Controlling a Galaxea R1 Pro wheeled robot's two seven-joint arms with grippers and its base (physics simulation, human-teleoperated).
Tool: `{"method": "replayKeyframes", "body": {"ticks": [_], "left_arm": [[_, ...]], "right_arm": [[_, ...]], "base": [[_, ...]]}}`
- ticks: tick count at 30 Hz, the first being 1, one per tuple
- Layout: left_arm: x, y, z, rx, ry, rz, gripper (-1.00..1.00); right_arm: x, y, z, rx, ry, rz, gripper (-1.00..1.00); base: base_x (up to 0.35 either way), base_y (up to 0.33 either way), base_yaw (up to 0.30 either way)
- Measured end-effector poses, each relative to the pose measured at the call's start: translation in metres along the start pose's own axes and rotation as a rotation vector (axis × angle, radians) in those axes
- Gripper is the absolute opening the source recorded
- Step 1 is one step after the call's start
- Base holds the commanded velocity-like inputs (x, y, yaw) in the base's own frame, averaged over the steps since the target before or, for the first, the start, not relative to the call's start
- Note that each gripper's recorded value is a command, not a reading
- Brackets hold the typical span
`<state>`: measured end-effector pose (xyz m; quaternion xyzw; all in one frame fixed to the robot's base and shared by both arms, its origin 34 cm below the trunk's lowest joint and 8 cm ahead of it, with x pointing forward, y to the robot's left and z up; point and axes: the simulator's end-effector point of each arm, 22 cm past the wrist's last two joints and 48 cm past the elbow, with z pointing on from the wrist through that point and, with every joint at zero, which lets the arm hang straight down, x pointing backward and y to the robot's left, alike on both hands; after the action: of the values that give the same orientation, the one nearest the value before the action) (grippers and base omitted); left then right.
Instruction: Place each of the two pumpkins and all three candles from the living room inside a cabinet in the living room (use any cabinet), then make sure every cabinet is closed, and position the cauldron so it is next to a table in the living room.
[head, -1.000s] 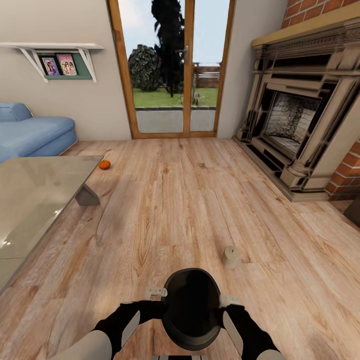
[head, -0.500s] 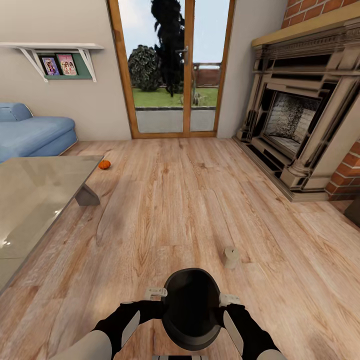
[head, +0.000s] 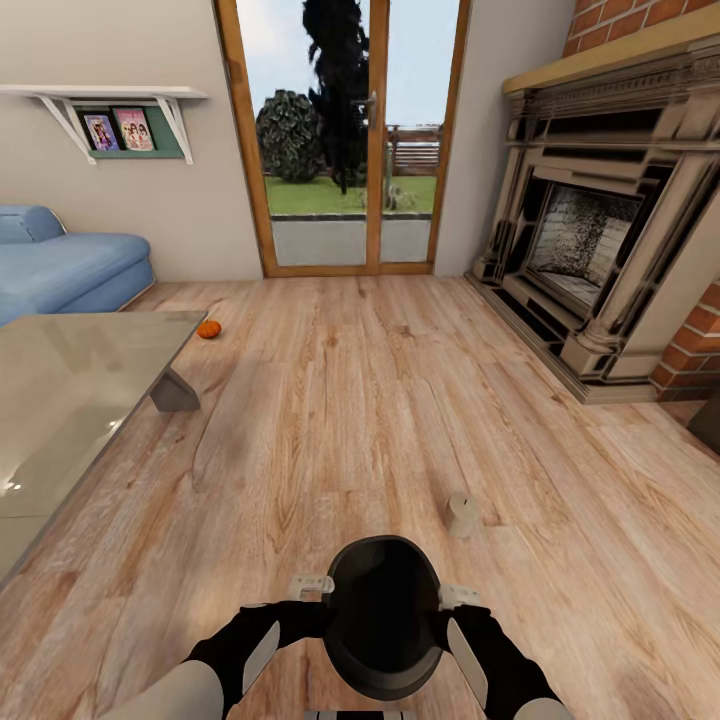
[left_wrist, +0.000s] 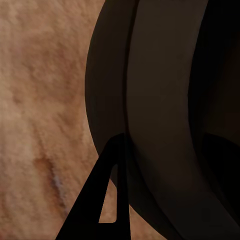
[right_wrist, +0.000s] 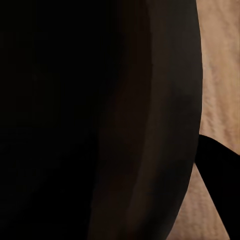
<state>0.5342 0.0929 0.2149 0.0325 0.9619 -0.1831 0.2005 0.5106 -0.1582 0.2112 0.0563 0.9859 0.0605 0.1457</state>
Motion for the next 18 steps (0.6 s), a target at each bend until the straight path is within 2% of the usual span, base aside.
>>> {"method": "replayKeyframes", "body": {"ticks": [18], "left_arm": [[-0.0003,0.001,-0.0003,0.001,-0.001,0.003,-1.0]], "right_arm": [[-0.0004,0.0015,-0.0003,0.004,0.001,0.012,-1.0]], "base": [[0.0,0.0,0.0]]}}
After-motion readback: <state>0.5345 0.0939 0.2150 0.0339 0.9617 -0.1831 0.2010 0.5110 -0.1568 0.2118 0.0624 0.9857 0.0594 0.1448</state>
